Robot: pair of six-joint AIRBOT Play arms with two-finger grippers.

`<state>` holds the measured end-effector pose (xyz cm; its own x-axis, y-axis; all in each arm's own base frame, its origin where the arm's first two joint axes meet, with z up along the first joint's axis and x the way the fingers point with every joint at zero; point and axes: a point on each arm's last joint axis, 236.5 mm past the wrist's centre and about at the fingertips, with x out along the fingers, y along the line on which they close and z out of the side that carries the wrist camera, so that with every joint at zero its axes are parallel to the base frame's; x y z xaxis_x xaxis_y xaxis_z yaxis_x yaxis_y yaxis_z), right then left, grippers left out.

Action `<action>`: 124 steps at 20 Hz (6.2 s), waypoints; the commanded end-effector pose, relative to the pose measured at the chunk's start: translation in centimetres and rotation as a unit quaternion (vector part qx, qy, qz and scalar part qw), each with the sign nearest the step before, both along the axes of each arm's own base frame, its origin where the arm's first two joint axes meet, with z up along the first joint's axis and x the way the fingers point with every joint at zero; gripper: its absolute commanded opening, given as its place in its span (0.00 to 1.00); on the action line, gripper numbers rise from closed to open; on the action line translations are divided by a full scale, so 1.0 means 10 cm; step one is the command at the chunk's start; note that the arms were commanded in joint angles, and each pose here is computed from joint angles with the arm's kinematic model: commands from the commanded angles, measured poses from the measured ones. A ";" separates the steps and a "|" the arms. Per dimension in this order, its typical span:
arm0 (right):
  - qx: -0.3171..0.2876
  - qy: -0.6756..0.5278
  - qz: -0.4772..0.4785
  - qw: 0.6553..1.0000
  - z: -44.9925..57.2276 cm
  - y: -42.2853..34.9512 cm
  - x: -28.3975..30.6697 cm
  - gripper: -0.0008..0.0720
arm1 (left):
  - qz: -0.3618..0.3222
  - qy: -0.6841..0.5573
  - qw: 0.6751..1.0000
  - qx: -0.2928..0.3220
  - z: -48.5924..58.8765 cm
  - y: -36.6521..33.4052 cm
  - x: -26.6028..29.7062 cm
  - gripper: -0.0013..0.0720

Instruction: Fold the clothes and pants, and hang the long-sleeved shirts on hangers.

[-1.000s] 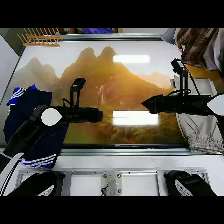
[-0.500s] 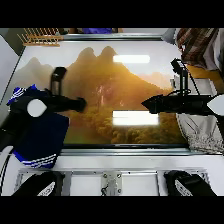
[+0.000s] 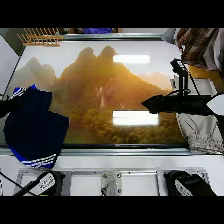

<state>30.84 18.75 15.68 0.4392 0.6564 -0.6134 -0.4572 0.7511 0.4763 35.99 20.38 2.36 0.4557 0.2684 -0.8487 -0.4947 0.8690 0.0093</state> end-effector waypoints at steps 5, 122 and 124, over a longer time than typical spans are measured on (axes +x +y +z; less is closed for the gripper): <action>0.000 0.001 0.000 1.000 -0.01 0.00 0.00 0.02 | 0.041 0.080 0.994 -0.057 -1.14 0.32 -0.06 0.95; 0.041 0.097 -0.333 0.937 -0.54 -0.76 1.86 0.88 | -0.315 -0.233 0.900 -0.190 1.37 -3.72 2.46 0.97; 0.032 0.071 -0.340 0.937 -0.33 -1.06 1.81 0.88 | -0.287 -0.189 0.917 -0.202 1.34 -3.32 2.21 0.97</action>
